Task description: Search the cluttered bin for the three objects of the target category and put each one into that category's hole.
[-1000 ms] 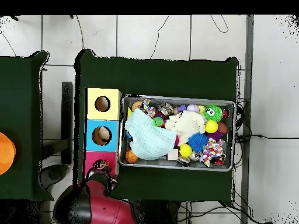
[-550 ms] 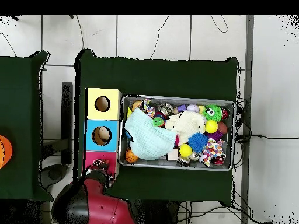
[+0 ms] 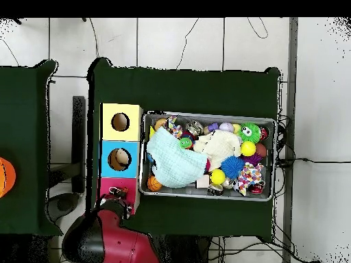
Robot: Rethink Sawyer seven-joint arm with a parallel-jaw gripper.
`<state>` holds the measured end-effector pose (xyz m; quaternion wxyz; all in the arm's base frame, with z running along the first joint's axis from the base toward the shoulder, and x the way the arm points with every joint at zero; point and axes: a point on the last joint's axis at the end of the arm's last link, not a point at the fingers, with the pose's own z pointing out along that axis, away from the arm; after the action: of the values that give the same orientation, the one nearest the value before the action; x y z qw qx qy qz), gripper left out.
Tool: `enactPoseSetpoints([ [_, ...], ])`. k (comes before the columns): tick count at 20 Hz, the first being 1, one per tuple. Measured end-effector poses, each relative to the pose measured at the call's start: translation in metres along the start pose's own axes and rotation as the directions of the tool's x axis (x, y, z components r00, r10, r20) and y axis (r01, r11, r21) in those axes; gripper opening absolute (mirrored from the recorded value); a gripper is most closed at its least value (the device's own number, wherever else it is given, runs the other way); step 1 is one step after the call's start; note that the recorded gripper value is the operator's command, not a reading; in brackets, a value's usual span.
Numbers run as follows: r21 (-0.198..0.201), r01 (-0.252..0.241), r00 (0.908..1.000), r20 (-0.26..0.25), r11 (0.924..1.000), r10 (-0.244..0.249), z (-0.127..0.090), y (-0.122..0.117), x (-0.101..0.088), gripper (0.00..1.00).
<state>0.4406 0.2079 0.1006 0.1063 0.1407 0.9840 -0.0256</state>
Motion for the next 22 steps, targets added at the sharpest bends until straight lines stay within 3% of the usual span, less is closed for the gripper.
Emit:
enactPoseSetpoints([
  [15,-0.030,-0.050,0.9987,0.000,0.9983,0.050,0.011,0.001,0.001,0.00],
  [22,-0.053,-0.028,0.9996,0.004,0.9982,0.028,0.016,0.002,0.005,0.00],
])
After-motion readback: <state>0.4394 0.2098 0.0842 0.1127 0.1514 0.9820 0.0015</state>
